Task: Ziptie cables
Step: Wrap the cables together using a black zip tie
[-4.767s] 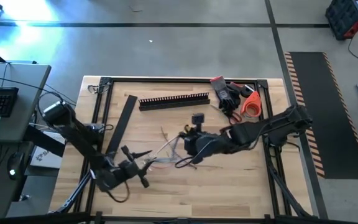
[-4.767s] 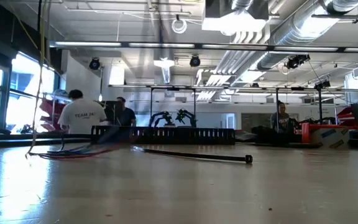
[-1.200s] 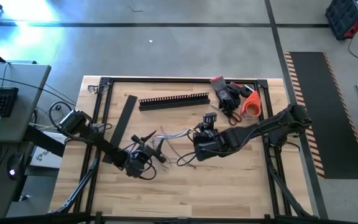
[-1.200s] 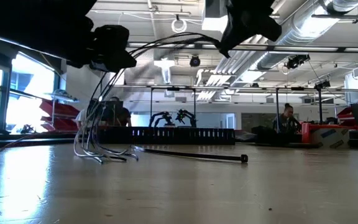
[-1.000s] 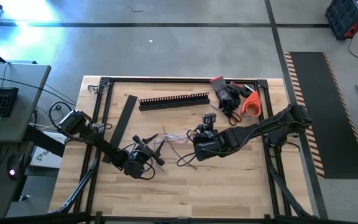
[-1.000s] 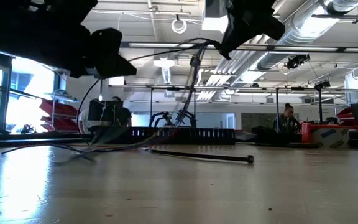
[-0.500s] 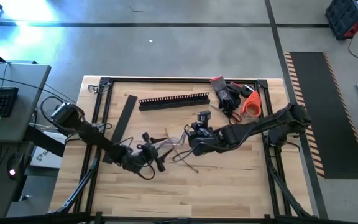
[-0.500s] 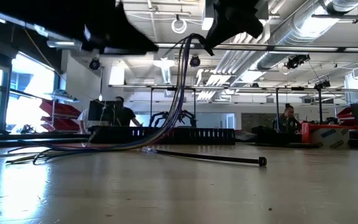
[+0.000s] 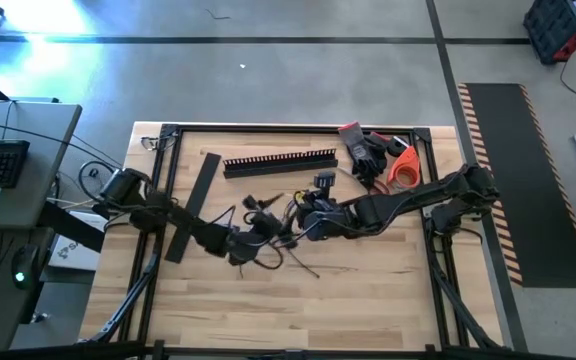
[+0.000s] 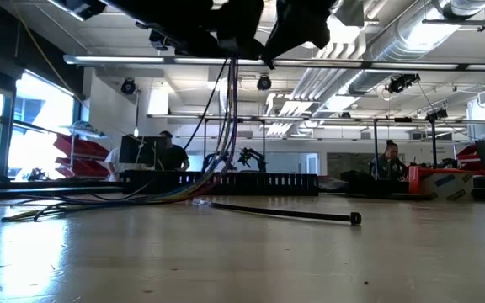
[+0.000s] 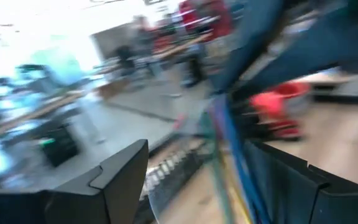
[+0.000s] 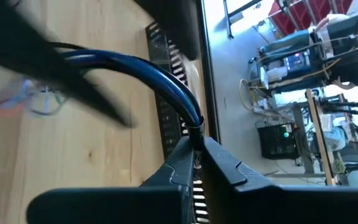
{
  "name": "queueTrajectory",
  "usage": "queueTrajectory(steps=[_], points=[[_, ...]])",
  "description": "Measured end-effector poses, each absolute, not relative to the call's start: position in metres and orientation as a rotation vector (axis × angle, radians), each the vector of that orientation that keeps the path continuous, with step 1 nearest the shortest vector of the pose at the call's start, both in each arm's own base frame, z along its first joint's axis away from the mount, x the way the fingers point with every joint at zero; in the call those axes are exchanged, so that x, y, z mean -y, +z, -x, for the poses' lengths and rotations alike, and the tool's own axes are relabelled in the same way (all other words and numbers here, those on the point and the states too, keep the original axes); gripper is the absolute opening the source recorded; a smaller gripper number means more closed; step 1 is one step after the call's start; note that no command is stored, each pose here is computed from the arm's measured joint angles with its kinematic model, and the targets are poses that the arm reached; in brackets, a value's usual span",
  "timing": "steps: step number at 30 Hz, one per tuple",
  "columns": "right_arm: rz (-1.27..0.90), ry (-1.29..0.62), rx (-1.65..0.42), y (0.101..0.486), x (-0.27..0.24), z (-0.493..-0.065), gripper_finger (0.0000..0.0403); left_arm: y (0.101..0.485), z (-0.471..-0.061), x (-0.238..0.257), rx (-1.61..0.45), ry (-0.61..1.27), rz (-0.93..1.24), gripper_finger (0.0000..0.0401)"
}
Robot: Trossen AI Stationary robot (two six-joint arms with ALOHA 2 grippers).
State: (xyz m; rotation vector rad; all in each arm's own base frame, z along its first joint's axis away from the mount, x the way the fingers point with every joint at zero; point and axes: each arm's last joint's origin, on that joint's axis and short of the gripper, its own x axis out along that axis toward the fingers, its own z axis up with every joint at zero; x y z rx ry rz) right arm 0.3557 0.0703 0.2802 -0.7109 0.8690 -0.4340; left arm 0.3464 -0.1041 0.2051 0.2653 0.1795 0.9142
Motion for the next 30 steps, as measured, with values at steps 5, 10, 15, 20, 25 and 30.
queueTrajectory(steps=[5, 10, 15, 20, 25, 30], points=[[0.731, -0.432, -0.874, 0.279, -0.078, -0.352, 0.0000, 0.203, -0.345, 0.101, -0.230, 1.075, -0.341, 0.0255], [0.753, -0.431, -0.853, 0.280, -0.088, -0.350, 0.0000, 0.198, -0.344, 0.097, -0.256, 1.090, -0.367, 0.0254], [0.774, -0.400, -0.833, 0.280, -0.104, -0.346, 0.0000, 0.189, -0.343, 0.087, -0.299, 1.123, -0.399, 0.0230], [0.825, -0.414, -0.796, 0.282, -0.124, -0.338, 0.0000, 0.181, -0.340, 0.082, -0.315, 1.170, -0.411, 0.0181], [0.865, -0.399, -0.761, 0.283, -0.144, -0.329, 0.0000, 0.180, -0.336, 0.089, -0.340, 1.197, -0.482, 0.0137], [0.928, -0.426, -0.732, 0.284, -0.159, -0.320, 0.0000, 0.178, -0.331, 0.100, -0.358, 1.156, -0.528, 0.0090]])
